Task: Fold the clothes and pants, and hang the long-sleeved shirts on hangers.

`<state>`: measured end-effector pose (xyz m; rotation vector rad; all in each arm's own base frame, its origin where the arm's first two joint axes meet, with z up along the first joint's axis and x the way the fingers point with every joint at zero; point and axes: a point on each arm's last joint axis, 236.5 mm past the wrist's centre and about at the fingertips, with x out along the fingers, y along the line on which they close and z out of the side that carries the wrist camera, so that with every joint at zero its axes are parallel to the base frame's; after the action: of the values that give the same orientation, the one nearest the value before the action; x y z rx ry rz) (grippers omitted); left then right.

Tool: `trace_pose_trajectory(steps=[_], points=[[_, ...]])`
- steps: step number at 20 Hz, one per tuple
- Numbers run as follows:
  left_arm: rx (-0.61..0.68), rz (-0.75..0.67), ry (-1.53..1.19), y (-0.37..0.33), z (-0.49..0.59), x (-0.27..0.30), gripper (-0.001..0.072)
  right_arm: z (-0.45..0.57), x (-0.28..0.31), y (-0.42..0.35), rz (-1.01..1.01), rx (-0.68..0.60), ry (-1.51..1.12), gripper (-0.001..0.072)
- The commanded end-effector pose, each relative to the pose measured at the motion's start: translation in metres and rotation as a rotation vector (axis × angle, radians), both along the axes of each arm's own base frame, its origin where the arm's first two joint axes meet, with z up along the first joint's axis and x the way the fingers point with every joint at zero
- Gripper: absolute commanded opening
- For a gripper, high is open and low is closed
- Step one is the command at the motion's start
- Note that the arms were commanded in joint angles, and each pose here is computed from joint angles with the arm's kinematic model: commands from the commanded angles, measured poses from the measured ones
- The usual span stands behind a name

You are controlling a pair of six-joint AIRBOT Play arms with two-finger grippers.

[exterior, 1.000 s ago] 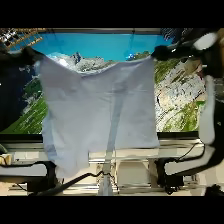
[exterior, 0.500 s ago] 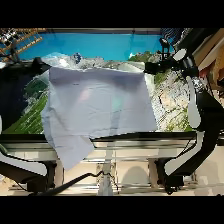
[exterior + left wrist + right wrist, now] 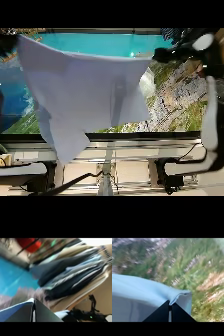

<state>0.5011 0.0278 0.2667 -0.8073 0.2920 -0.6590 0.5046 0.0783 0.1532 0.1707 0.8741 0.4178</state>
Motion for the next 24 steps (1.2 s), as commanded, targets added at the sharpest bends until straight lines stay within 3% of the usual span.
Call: trace_pose_trajectory(steps=[1,5,8,13,17,19,24], points=[[0.092,0.023,-0.276,-0.018,0.116,-0.075,0.0003,0.119,-0.069,0.001,0.032,-0.074,-0.239,0.0016],[0.258,0.248,-0.559,-0.038,0.23,-0.179,0.0004,0.264,-0.185,0.002,-0.011,-0.1,-0.646,0.0015],[0.311,0.376,-0.682,-0.063,0.276,-0.248,0.0004,0.321,-0.257,-0.001,-0.049,-0.118,-0.855,0.0015],[0.373,0.537,-0.842,-0.095,0.314,-0.312,0.0005,0.374,-0.314,-0.014,-0.137,-0.142,-1.09,0.0015],[0.38,0.557,-0.651,-0.066,0.28,-0.278,0.0004,0.365,-0.294,-0.047,-0.232,-0.285,-1.054,0.0015],[0.33,0.485,-0.479,-0.046,0.233,-0.244,0.0004,0.353,-0.272,-0.066,-0.277,-0.367,-1.0,0.0015],[0.148,0.39,-0.155,-0.008,0.073,-0.147,0.0004,0.21,-0.141,-0.07,-0.207,-0.337,-0.489,0.0015]])
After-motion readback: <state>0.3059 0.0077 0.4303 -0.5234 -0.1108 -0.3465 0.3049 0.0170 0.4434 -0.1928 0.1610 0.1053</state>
